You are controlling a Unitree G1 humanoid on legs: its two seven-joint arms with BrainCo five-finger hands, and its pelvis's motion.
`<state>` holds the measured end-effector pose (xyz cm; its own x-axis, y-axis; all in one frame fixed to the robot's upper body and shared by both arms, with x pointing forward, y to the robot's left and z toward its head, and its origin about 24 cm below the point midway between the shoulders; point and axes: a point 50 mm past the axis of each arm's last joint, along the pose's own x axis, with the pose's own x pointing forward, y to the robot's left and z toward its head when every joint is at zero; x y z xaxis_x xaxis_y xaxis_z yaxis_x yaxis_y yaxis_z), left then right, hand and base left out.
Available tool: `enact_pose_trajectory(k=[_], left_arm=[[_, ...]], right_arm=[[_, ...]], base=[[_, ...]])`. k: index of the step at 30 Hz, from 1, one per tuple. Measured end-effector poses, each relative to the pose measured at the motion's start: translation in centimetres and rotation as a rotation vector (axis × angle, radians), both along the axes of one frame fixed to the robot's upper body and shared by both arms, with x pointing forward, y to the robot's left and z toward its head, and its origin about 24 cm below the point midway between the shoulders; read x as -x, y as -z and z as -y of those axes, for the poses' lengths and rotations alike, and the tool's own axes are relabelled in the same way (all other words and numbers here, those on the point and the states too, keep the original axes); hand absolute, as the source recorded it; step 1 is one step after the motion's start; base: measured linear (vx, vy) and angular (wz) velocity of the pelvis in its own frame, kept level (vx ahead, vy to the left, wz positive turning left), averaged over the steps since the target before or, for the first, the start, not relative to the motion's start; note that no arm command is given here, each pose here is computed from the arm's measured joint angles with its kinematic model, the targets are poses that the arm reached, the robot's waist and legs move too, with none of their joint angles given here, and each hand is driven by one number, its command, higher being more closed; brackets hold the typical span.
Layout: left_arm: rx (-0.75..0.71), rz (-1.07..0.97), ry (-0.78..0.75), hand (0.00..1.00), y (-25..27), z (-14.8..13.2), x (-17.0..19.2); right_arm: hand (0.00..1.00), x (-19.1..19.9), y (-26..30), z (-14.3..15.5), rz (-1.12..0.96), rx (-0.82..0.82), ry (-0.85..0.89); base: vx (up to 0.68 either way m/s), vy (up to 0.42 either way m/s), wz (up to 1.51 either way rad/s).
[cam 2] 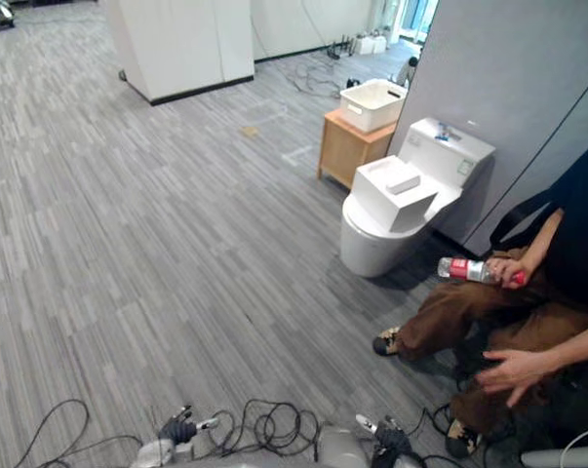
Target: Organize washtable
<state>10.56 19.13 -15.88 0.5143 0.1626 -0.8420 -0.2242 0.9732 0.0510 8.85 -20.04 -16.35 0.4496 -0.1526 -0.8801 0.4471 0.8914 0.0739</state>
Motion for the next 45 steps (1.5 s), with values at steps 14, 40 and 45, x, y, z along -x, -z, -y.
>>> enact_pose_trajectory(k=[14,40,45], left_arm=[[0.001,-0.025,0.1,0.0,0.3,1.5,0.5],[-0.075,0.005,0.353,0.0,-0.3,1.9,-1.9],[-0.109,-0.082,0.305,0.0,0.2,-0.5,1.0]], right_arm=[[0.0,1.2,0.2,1.0,-0.037,0.005,0.027],[0.0,5.5,0.4,4.1,-0.209,0.101,0.025],[0.0,3.4,0.0,4.8,-0.158,0.126,0.064]], base=[[0.17,-0.169,0.67],[-0.01,-0.01,0.51],[0.04,0.031,0.22]])
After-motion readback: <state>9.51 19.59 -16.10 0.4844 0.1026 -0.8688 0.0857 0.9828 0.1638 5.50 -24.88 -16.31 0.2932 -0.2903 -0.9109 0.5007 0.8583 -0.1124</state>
